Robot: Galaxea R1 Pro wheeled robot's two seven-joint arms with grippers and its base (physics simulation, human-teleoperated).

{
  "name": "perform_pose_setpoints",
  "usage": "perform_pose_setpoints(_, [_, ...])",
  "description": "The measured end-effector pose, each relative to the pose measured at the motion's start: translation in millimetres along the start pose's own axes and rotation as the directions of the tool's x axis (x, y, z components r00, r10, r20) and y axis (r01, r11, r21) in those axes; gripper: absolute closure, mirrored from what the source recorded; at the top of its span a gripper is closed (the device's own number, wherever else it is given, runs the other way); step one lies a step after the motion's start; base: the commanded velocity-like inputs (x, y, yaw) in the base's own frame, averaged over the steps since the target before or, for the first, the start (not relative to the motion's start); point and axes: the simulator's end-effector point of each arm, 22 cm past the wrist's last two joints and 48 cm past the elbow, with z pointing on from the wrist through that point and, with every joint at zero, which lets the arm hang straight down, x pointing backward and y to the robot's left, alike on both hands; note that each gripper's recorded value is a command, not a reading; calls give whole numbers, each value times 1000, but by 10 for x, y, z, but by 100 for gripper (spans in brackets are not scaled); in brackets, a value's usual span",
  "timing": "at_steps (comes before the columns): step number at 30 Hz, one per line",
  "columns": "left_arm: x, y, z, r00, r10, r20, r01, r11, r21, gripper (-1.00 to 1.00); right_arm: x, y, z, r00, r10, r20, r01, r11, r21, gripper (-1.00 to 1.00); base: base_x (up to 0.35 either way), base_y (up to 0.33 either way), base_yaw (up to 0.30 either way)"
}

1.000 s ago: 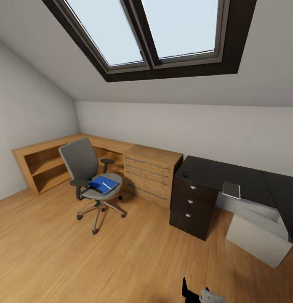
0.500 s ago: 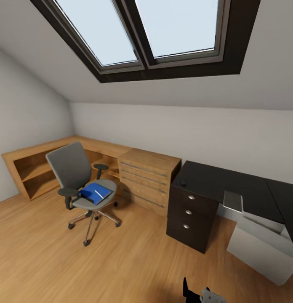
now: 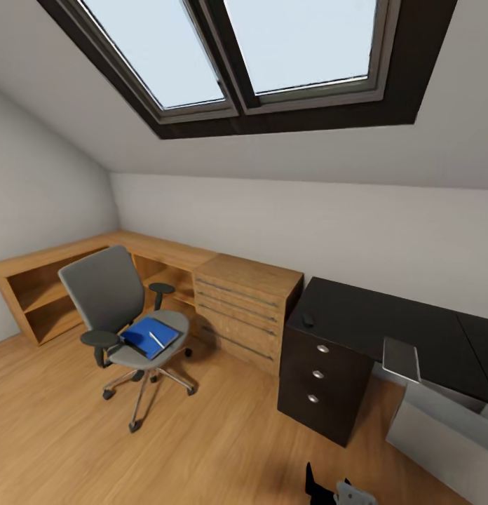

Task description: In the bedroom, organize the workspace by keeping the computer under the desk, ensuring the monitor is on the desk, placing the keyboard on the desk next to the monitor, placing the mouse on the desk next to the keyboard, moving the folder from the swivel chair onto the desk next to the mouse, stacking the notebook on top of the folder with the pen on top of the notebook, and positioning the swivel chair next to the desk.

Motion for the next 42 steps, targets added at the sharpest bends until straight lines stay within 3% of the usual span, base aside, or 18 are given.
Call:
perform_pose_setpoints(15, [-122, 11, -156, 1000, 1, 20, -1, 1000, -2, -100, -136, 44, -99, 1000, -1, -1, 1, 1000, -3, -100, 322, 0, 0])
perform_pose_setpoints(20, [-328, 22, -217, 995, 6, 102, -6, 1000, -4, -100, -184, 76, -128, 1000, -1, 0, 1, 1000, -10, -100, 322, 0, 0])
perform_pose_setpoints(21, [-420, 15, -239, 990, 7, 143, -7, 1000, -3, -100, -207, 104, -128, 1000, 0, 5, 0, 1000, -15, -100, 322, 0, 0])
perform_pose_setpoints(25, [-585, 3, -298, 981, 9, 196, -9, 1000, -2, -100, -367, 195, -89, 999, 15, 36, -14, 1000, -28, -100, 322, -1, 0])
perform_pose_setpoints(27, [-691, -2, -330, 976, 10, 219, -10, 1000, -2, -100, -521, 275, -38, 997, 30, 70, -27, 999, -42, -100, 322, -35, 0])
perform_pose_setpoints(28, [-1076, -22, -398, 956, 9, 292, -9, 1000, -2, -100, -918, 452, 107, 985, 79, 154, -69, 995, -73, -100, 322, -63, 0])
perform_pose_setpoints(29, [-1192, -39, -433, 951, 7, 311, -8, 1000, 0, -100, -1127, 577, 158, 976, 95, 195, -76, 992, -103, -100, 322, -70, 0])
perform_pose_setpoints(33, [-1702, -291, -628, 943, -29, 331, 20, 999, 32, -100, -1841, 617, 456, 959, 135, 247, -107, 986, -126, -100, 322, -78, 0])
perform_pose_setpoints(35, [-1892, -372, -725, 939, -33, 341, 19, 999, 44, -100, -2057, 610, 567, 961, 138, 238, -112, 986, -122, -100, 322, -85, 0])
perform_pose_setpoints(37, [-2301, -592, -967, 936, -25, 351, -3, 997, 79, -100, -2403, 506, 825, 980, 122, 155, -111, 991, -79, -100, 322, -89, 0])
perform_pose_setpoints(42, [-2509, -747, -1208, 950, -20, 312, -13, 994, 104, -100, -2588, 357, 1007, 998, 62, 7, -62, 998, -7, -100, 322, -98, 0])
